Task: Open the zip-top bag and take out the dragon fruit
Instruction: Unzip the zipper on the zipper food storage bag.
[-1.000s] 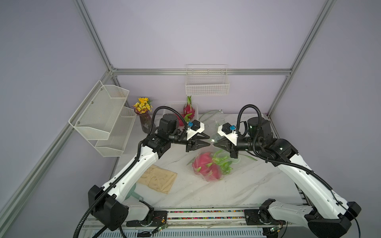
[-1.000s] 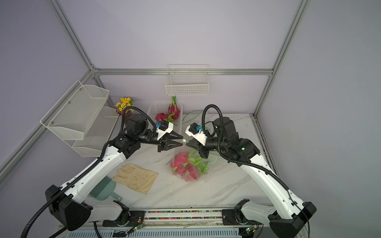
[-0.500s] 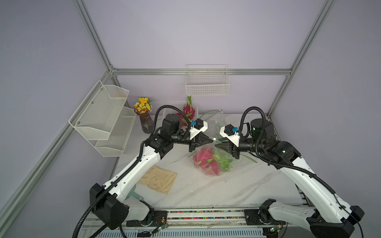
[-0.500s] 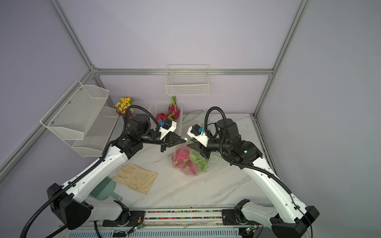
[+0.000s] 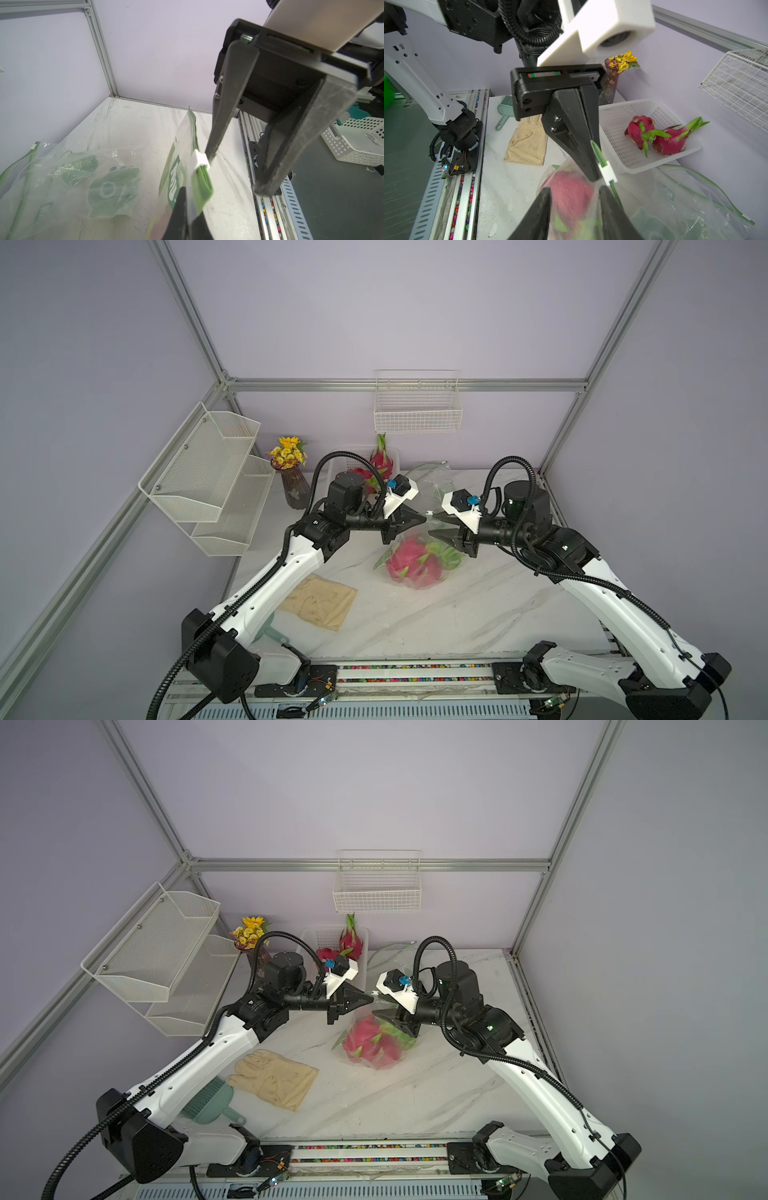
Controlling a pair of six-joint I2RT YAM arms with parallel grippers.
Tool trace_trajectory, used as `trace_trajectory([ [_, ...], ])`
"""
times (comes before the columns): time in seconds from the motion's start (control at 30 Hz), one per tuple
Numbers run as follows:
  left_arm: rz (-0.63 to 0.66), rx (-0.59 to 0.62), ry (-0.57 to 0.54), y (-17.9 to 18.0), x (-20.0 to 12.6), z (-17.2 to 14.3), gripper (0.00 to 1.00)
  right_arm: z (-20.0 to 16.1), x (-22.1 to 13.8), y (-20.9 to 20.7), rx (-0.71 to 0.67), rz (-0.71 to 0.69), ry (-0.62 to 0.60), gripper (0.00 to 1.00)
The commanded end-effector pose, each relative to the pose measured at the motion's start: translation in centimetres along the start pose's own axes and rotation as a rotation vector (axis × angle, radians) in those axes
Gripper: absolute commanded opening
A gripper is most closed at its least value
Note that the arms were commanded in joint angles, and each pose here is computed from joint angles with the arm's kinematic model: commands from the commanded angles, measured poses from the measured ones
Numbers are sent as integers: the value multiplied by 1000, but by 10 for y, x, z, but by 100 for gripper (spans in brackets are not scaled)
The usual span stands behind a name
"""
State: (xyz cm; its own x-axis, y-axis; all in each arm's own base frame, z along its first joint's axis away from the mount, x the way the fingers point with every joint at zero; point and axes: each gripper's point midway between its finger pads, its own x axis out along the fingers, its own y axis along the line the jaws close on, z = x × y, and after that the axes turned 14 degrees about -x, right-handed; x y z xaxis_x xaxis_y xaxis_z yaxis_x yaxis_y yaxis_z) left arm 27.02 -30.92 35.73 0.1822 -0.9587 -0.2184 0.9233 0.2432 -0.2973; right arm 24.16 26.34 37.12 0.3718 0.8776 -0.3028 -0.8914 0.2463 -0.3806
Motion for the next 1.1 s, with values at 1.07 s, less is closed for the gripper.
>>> trace_trajectory([
  [1.07, -98, 121, -46, -39, -20, 15, 0, 19, 4, -15, -109, -31, -53, 38],
])
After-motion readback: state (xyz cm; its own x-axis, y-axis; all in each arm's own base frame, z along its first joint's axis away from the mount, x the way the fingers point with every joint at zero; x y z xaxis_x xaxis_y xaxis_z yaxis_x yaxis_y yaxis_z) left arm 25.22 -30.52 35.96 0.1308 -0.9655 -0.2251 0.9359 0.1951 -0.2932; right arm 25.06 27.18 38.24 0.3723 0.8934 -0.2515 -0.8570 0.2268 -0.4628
